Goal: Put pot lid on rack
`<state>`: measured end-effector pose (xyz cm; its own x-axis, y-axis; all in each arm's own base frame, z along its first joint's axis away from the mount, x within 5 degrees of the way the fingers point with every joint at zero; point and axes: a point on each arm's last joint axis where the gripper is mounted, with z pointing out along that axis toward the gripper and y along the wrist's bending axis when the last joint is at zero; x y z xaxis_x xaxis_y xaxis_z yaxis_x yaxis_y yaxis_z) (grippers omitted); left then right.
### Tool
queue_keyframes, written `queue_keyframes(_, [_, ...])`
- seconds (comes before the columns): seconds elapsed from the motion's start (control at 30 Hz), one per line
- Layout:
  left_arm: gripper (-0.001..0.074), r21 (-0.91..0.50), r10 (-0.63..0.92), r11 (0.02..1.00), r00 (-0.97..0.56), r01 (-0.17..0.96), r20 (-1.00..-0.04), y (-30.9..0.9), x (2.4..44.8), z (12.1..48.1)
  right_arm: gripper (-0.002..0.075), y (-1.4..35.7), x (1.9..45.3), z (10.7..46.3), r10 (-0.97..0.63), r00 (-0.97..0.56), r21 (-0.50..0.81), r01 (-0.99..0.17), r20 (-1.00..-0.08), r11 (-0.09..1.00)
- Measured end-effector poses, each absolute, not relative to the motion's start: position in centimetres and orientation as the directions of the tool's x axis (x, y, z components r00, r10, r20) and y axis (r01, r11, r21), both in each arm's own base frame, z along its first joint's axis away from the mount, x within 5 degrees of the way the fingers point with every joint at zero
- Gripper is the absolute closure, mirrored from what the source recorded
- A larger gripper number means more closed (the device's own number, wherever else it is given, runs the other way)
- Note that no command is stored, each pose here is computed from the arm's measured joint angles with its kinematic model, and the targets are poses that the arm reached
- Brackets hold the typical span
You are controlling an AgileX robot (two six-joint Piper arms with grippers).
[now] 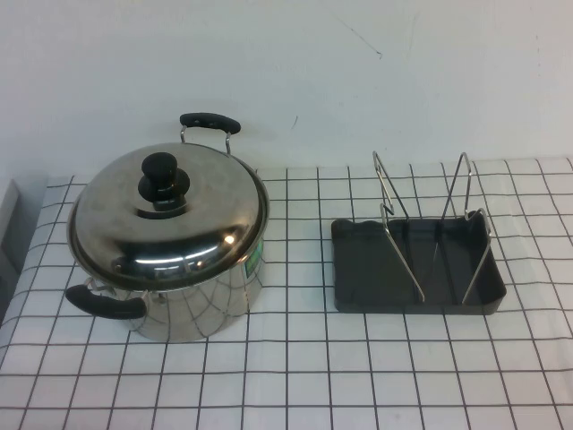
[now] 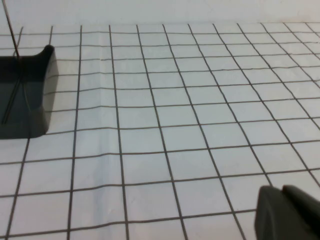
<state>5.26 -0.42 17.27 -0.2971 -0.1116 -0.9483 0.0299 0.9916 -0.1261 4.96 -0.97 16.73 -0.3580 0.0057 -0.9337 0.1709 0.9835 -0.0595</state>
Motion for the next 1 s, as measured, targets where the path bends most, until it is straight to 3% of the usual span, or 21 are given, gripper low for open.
queue_keyframes(0.17, [0.0737, -0.126, -0.112, 0.992, -0.297, 0.03, -0.948, -0.42, 5.26, 17.27, 0.0729, -0.84, 4.98, 16.73, -0.004, -0.358, -0.06, 0.145, -0.934, 0.988])
queue_keyframes(0.43, [0.0737, -0.126, -0.112, 0.992, -0.297, 0.03, -0.948, -0.42, 5.26, 17.27, 0.0729, -0.05, 5.05, 16.73, -0.06, -0.353, -0.06, -0.012, -0.934, 0.998])
queue_keyframes(1.0, [0.0737, -0.124, -0.11, 0.992, -0.297, 0.03, -0.949, -0.42, 5.26, 17.27, 0.0729, -0.02, 5.05, 16.73, -0.062, -0.353, -0.06, -0.018, -0.934, 0.998])
